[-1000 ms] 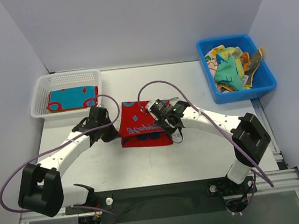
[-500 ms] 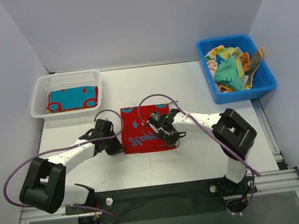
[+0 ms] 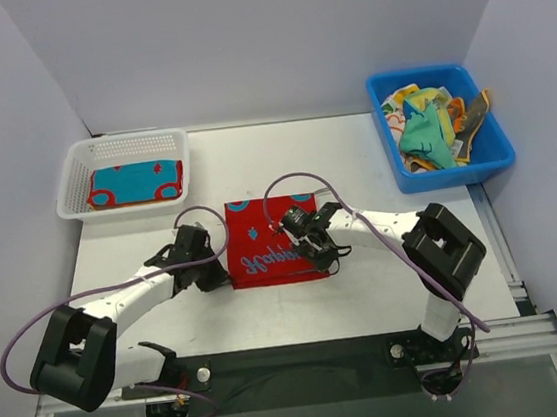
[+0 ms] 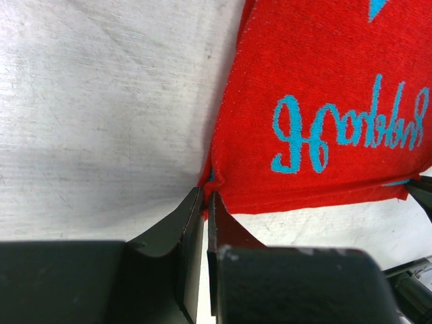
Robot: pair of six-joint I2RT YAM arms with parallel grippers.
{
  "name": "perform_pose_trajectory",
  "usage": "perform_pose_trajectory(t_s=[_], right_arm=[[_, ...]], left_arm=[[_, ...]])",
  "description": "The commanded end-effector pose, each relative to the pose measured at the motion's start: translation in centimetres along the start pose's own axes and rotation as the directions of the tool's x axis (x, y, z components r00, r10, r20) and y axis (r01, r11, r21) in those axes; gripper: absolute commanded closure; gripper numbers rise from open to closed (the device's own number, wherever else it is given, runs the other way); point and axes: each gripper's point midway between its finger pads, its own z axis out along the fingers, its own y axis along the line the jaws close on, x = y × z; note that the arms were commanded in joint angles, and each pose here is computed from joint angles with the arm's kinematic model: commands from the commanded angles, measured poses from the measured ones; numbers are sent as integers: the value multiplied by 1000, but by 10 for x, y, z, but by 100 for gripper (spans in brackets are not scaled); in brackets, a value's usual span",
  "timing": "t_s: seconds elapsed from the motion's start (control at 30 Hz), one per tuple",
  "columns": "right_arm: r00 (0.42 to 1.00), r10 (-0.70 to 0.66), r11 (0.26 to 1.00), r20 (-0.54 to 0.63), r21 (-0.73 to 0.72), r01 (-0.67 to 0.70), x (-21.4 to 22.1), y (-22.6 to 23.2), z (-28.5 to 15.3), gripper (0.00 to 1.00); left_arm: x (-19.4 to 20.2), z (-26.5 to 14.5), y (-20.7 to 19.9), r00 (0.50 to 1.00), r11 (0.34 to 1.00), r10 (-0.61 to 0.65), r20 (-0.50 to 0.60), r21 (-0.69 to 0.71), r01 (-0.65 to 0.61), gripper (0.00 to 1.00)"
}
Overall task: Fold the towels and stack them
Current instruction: Fold the towel
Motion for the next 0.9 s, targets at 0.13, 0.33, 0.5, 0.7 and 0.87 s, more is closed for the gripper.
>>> perform_pose_trajectory(t_s=[0.13,0.33,0.5,0.7,0.87], right_arm=[[997,25,992,79,121,-35,-14,-33,-50,100],[981,-5,984,192,177,-30,-44,-51,-99,100],[976,-23,983,218,185,-18,-38,-51,-119,100],[986,-11,992,165,127,-10,-13,-33,-109,100],[999,5,998,43,67,-8,12,-16,-70,100]], left_arm=[[-37,-31,-24,994,999,42,101,3,-42,100],[-67,-64,-57,984,997,60,170,44,-68,100],[-71,-90,-66,977,994,53,205,80,-71,100],[-51,-89,-54,985,994,31,172,93,-48,100],[-22,-53,-25,996,999,22,83,36,-25,100]])
